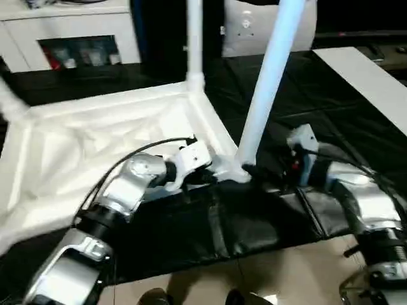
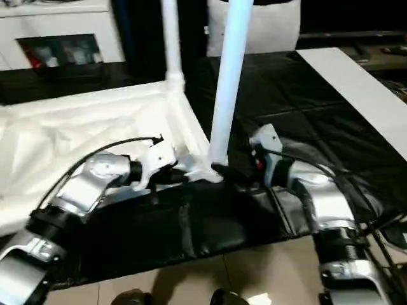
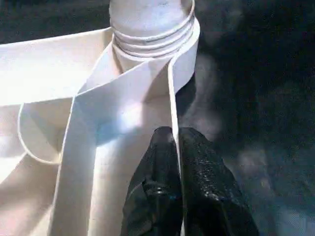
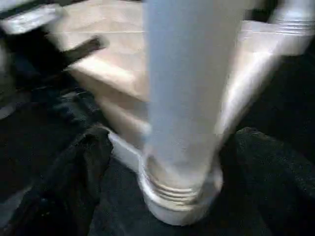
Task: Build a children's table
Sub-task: Rotate leg to tighten
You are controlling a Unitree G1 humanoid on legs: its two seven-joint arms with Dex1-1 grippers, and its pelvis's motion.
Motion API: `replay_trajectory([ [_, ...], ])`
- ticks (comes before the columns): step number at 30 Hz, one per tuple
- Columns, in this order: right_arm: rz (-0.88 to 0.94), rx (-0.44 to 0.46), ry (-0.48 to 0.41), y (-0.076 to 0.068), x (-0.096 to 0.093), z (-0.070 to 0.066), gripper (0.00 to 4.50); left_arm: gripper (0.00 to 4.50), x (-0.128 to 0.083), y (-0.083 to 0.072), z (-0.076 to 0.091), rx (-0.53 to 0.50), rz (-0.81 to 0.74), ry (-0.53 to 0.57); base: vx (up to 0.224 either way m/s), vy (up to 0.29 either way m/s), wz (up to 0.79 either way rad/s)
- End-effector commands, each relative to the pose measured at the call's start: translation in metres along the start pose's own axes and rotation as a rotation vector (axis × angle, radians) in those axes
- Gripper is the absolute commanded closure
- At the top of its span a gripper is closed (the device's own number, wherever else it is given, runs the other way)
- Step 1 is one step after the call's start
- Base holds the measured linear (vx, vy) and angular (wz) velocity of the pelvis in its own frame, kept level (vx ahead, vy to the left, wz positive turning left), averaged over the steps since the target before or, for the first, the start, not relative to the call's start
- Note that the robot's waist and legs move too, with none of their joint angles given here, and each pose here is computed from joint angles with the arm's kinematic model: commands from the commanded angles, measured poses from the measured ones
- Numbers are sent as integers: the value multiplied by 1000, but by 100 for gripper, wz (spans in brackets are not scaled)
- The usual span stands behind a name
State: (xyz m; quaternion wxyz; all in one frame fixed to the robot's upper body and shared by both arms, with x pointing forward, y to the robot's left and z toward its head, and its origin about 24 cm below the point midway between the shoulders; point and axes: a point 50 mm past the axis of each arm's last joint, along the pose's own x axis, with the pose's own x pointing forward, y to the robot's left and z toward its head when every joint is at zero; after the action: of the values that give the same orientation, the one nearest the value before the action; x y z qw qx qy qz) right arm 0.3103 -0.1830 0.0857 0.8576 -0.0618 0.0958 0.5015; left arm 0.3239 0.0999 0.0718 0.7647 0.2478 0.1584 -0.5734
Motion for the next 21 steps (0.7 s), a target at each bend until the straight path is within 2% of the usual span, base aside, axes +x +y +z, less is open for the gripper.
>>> replay_trajectory([
  [1, 110, -24, 13, 6, -6, 0, 46, 450, 1, -11, 6, 95, -146, -30, 0, 0, 0],
  [3, 178, -51, 47, 8, -10, -3, 54, 450, -4, -17, 5, 119, -241, -33, 0, 0, 0],
  [5, 218, -42, 54, 11, -10, -2, 54, 450, -7, -19, 3, 135, -276, -19, 0, 0, 0],
  [6, 240, -37, 58, 12, -10, -2, 81, 450, -8, -20, 2, 147, -295, -9, 0, 0, 0],
  [7, 259, -33, 63, 13, -10, -2, 81, 450, -9, -20, 2, 156, -309, 1, 0, 0, 0],
  [12, 334, -30, 80, 17, -9, -3, 107, 450, -11, -22, -1, 196, -357, 24, 0, 0, 0],
  [14, 369, -21, 81, 20, -8, -3, 135, 450, -11, -23, -1, 200, -368, 24, 0, 0, 0],
  [17, 385, -21, 81, 21, -8, -3, 144, 450, -12, -23, -1, 203, -375, 23, 0, 0, 0],
  [18, 400, -17, 84, 22, -7, -4, 167, 450, -12, -22, -1, 207, -380, 21, 0, 0, 0],
  [21, 418, -3, 91, 23, -7, -6, 185, 450, -12, -22, -1, 209, -380, 21, 0, 0, 0],
])
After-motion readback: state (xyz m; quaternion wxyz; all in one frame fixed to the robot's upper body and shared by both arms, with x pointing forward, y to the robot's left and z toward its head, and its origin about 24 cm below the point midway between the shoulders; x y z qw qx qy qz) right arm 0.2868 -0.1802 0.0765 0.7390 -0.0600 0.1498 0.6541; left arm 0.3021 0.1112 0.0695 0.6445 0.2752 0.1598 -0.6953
